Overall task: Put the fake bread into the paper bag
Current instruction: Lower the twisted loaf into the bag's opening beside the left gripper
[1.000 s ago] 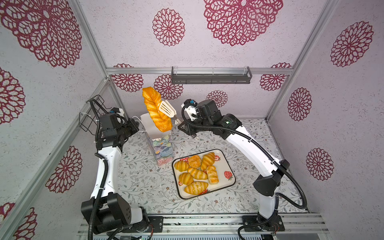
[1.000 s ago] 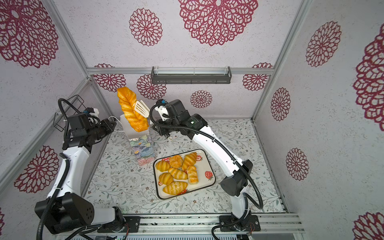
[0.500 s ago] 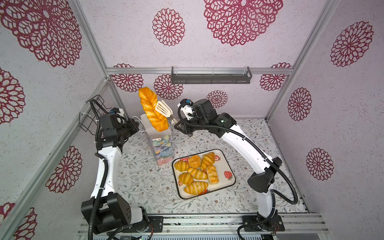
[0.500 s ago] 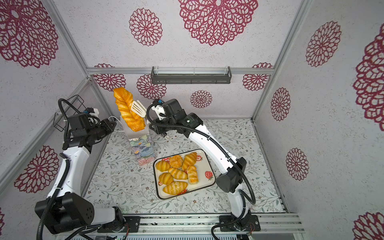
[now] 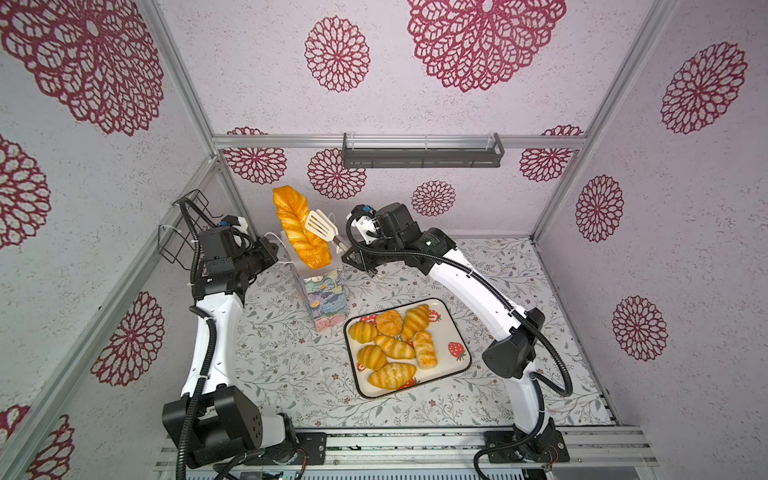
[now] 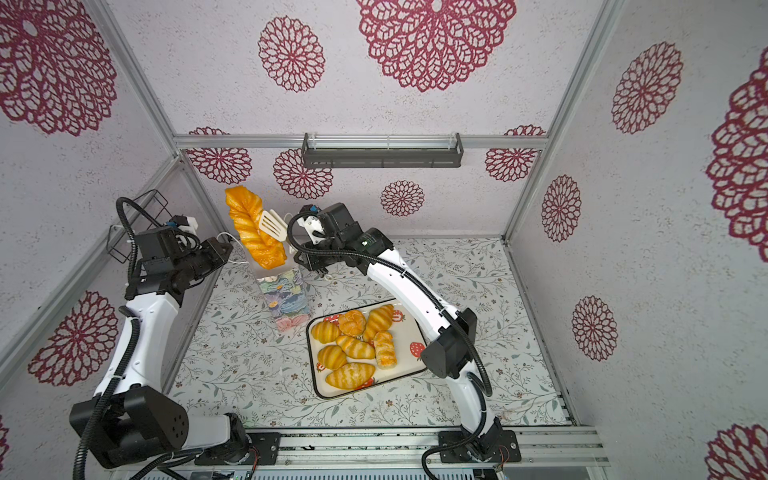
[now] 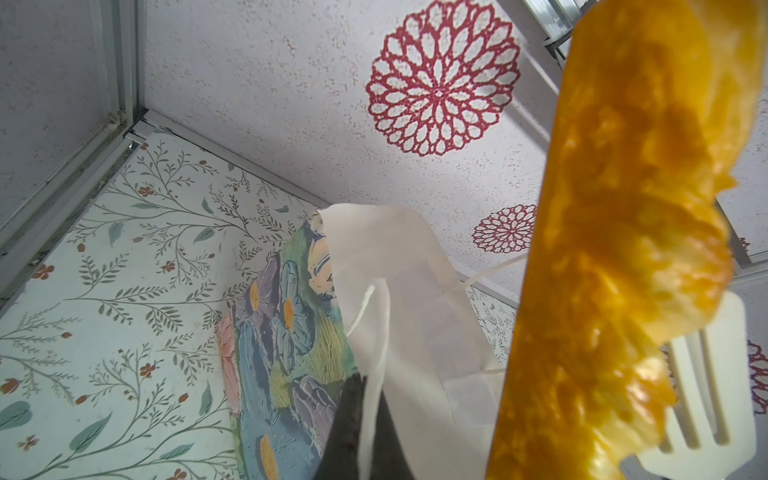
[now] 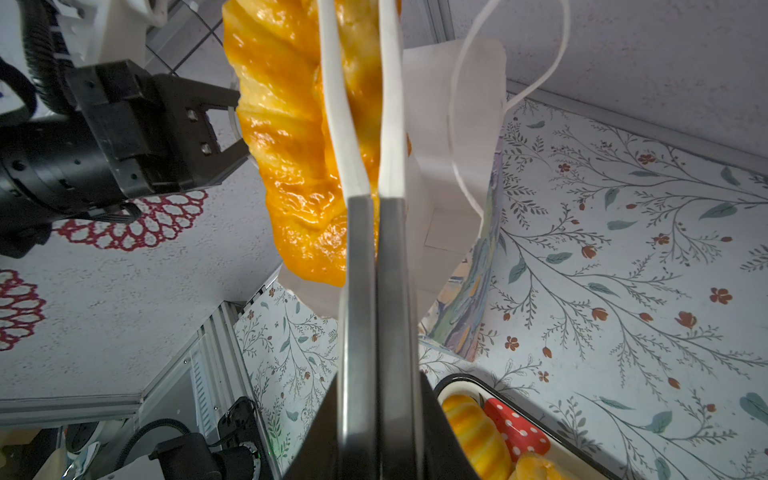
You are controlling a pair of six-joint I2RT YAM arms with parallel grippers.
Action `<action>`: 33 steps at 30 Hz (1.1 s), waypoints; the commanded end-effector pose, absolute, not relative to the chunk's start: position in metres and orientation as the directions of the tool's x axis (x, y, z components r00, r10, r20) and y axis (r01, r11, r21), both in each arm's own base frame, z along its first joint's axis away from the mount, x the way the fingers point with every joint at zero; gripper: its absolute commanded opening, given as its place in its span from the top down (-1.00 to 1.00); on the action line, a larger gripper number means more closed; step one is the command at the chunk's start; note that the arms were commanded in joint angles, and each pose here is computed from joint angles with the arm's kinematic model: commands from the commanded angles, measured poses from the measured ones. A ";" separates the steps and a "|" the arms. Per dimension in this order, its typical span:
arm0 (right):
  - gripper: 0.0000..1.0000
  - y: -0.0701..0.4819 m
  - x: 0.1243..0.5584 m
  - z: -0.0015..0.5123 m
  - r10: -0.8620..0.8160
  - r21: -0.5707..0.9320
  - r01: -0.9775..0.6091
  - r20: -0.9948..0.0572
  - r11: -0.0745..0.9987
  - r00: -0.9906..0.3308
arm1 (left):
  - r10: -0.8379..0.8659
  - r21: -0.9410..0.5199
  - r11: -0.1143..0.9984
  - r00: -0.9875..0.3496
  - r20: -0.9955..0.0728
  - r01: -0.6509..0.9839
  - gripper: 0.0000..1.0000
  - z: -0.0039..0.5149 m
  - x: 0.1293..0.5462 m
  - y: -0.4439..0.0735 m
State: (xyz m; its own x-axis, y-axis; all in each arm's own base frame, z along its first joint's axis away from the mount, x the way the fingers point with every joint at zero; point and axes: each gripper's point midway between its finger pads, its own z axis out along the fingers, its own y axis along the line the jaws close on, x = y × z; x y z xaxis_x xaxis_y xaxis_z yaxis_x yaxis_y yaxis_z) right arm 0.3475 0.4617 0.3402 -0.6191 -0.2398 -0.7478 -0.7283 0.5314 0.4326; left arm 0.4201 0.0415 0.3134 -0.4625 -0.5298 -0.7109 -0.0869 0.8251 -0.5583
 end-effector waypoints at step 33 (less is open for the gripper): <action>0.53 0.422 0.370 0.355 -0.205 0.314 -0.702 -0.810 0.639 -0.549 | -0.537 -0.567 0.819 -0.465 -0.704 -0.088 1.00 0.310 0.420 0.042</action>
State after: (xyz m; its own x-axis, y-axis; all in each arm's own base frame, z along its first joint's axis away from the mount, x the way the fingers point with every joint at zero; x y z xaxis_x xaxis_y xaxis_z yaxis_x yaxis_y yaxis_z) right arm 0.3692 0.4373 0.2859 -0.6580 -0.2963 -0.6922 -0.6645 0.6609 0.3488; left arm 0.4202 0.0411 0.3135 -0.4630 -0.5294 -0.7109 -0.0843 0.8247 -0.5592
